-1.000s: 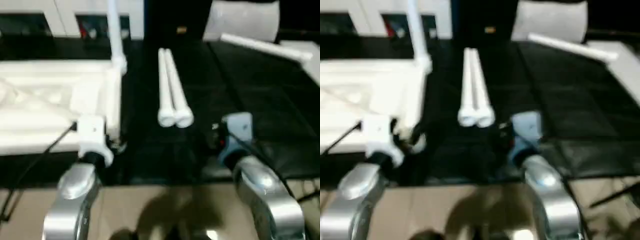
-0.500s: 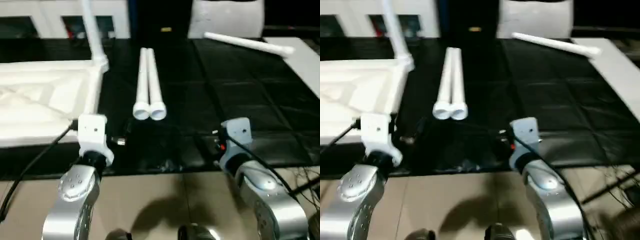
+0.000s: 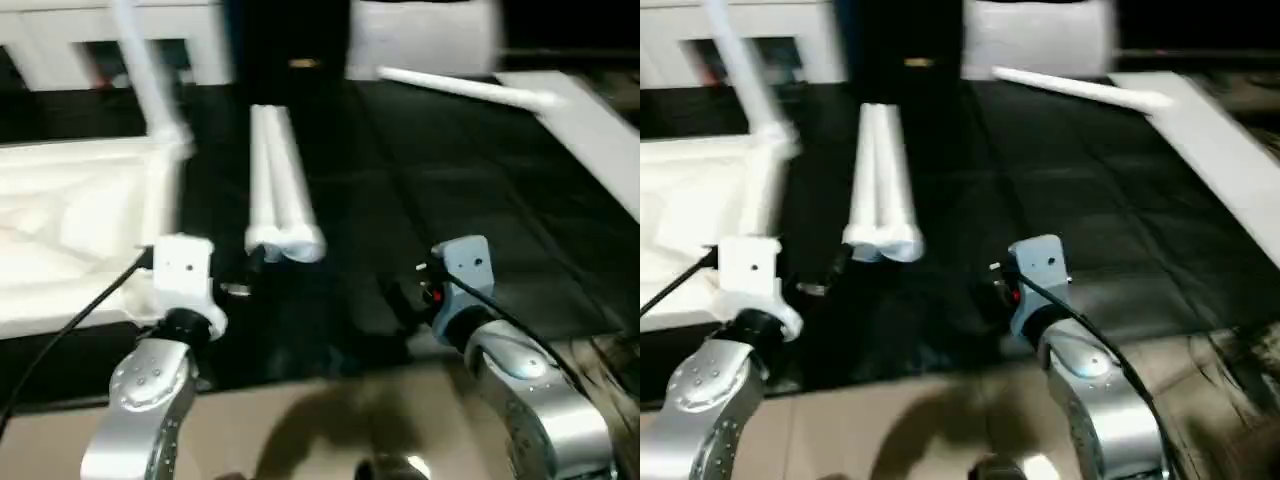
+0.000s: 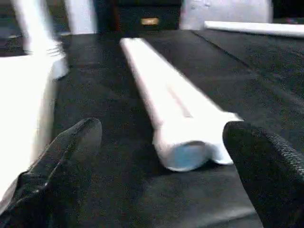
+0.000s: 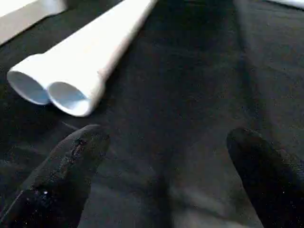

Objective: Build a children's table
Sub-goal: Move to table

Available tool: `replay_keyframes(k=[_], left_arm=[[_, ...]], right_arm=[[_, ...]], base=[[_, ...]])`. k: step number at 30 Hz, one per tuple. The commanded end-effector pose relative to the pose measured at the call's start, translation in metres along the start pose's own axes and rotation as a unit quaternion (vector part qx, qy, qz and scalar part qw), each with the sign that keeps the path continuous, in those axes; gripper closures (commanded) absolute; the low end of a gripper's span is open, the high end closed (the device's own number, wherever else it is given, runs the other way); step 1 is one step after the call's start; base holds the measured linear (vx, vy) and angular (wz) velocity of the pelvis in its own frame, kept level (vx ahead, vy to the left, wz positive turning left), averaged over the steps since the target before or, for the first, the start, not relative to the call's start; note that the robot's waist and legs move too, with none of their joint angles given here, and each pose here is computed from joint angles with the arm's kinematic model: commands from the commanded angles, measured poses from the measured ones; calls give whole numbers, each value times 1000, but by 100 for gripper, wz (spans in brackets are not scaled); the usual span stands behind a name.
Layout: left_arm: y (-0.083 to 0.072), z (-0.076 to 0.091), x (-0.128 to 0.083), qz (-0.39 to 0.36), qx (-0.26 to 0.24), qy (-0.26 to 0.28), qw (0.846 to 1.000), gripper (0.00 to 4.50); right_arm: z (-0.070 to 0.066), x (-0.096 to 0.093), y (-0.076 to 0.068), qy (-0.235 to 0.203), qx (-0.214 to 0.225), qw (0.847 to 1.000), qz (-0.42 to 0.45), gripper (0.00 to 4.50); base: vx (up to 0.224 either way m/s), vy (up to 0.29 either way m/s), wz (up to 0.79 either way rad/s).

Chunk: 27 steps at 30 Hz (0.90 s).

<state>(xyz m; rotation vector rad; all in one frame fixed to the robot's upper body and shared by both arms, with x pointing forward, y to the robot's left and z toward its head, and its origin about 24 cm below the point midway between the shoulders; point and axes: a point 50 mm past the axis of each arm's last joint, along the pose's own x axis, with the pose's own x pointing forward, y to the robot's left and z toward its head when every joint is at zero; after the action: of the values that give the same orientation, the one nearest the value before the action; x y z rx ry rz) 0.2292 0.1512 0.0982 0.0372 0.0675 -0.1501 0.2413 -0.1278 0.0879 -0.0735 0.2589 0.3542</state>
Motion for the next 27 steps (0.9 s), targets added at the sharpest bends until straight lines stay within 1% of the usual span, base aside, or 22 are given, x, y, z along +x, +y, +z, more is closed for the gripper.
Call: replay_keyframes(k=[1,3,9,14,15,17,20,21,24,25,26,27], left_arm=[[2,1,-3,7,4,0,1000,1],[2,2,-3,8,6,-1,1000,1],[2,1,-4,7,4,-1,1000,1],[2,1,-4,12,3,1,1000,1],[3,2,-5,13,1,-1,1000,1],[3,1,-6,7,-2,2,1000,1],[0,0,-6,-13,0,5,1000,1],[0,2,-7,-18,-3,-1,1000,1],[-3,10,-8,-57,-35,-15,998,1],[-4,10,-8,-65,-34,-12,997,1],[-10,8,-12,-129,-9,15,991,1],[-12,7,-14,-155,4,27,987,1]], right_arm=[[3,3,1,-6,2,1000,-4,0],[5,4,-2,-10,20,1000,-21,0],[10,5,-1,-15,7,1000,-9,0],[14,7,2,-17,1,1000,6,0],[15,8,3,-16,2,1000,10,0],[18,13,5,3,14,1000,25,0],[21,20,5,24,30,999,34,0],[21,22,5,33,32,998,38,0],[24,30,5,48,36,997,48,0],[25,31,5,49,38,997,49,0],[25,39,7,64,42,995,59,0],[26,44,8,70,42,995,63,0]], base=[[232,-5,61],[258,-38,45],[192,-82,6],[139,14,-13],[170,85,0],[155,34,9],[103,1,4],[80,-65,6],[42,-88,0],[-9,-51,-1],[-9,-51,-1],[0,0,0]])
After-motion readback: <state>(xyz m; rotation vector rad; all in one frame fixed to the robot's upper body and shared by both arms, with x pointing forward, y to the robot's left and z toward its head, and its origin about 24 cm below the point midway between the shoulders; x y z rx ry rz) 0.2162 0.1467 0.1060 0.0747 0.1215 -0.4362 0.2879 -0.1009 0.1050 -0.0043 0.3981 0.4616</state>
